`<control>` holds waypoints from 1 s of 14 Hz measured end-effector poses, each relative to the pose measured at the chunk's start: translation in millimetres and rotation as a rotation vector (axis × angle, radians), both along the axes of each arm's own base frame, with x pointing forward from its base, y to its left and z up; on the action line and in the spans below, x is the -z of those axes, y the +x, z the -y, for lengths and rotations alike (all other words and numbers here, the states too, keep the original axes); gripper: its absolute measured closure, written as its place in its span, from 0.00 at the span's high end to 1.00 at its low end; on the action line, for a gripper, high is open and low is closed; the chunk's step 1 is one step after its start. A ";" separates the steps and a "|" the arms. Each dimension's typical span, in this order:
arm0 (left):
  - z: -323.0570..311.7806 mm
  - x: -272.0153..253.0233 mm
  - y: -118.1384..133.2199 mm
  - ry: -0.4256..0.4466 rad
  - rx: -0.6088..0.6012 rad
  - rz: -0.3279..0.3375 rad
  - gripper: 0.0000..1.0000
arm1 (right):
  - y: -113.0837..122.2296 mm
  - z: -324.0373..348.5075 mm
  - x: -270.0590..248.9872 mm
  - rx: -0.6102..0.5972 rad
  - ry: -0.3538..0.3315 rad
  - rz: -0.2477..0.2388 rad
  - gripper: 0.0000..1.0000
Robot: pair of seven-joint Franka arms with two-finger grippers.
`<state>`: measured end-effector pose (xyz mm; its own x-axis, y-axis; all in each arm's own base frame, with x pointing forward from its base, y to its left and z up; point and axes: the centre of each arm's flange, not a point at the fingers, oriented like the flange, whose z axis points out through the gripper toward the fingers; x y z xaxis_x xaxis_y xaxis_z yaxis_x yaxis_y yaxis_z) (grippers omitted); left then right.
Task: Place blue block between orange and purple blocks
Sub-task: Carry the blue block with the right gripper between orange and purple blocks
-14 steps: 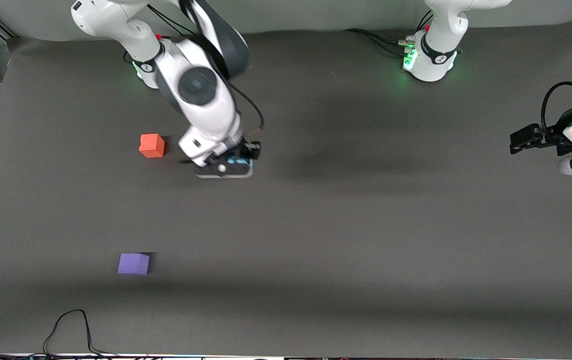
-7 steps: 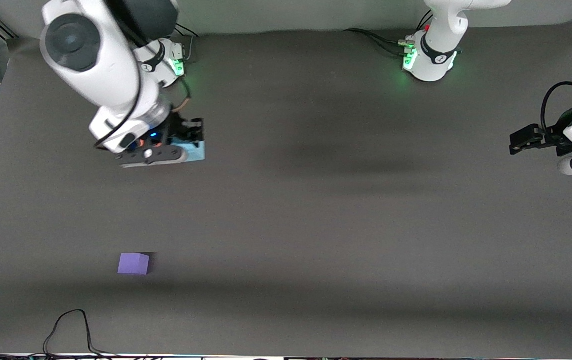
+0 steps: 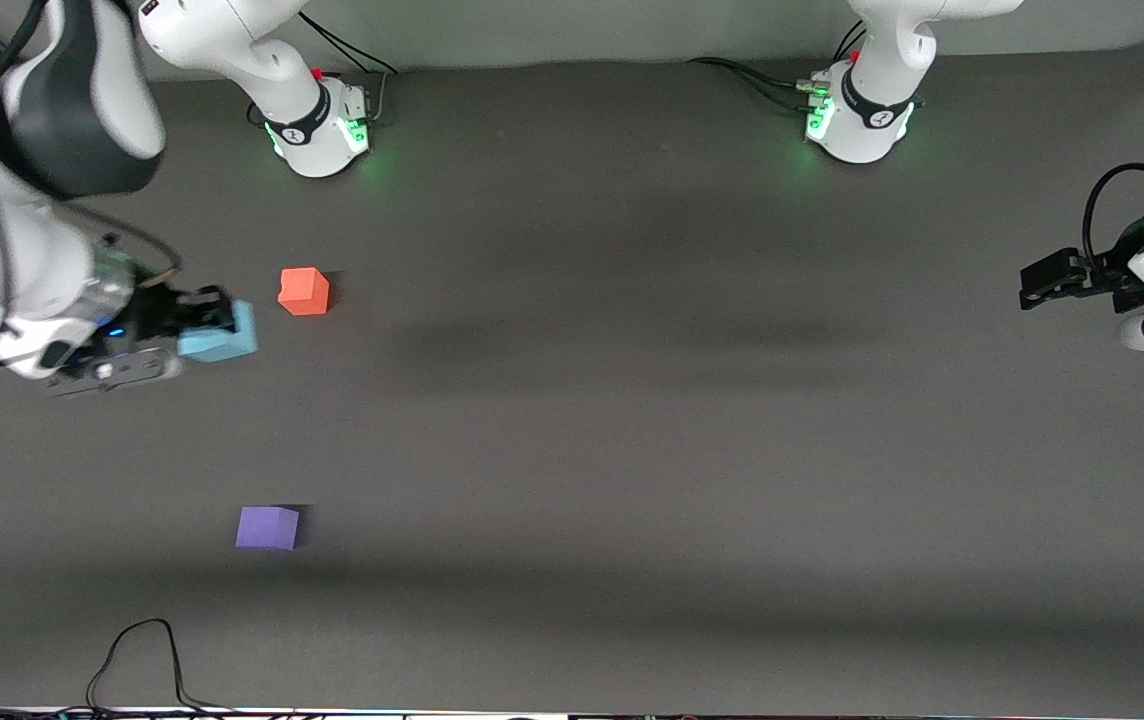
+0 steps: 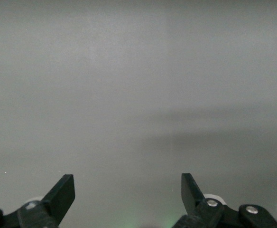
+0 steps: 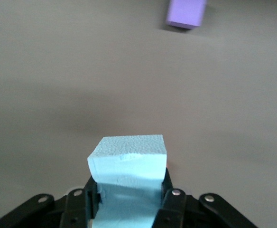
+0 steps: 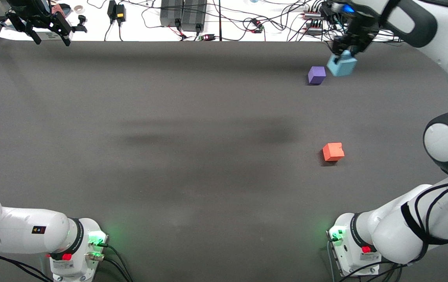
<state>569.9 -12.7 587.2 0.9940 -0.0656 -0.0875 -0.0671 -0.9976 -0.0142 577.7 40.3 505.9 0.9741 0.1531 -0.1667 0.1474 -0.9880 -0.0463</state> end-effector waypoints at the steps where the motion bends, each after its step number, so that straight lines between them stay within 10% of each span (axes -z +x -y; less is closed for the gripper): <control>1: 0.5 0.1 0.0 0.000 0.001 0.000 1.00 | -0.3 28.8 15.3 0.004 0.003 0.006 0.51; 14: 1.4 0.9 0.1 -0.001 0.003 -0.002 1.00 | -31.5 37.0 241.7 0.114 -0.035 0.122 0.52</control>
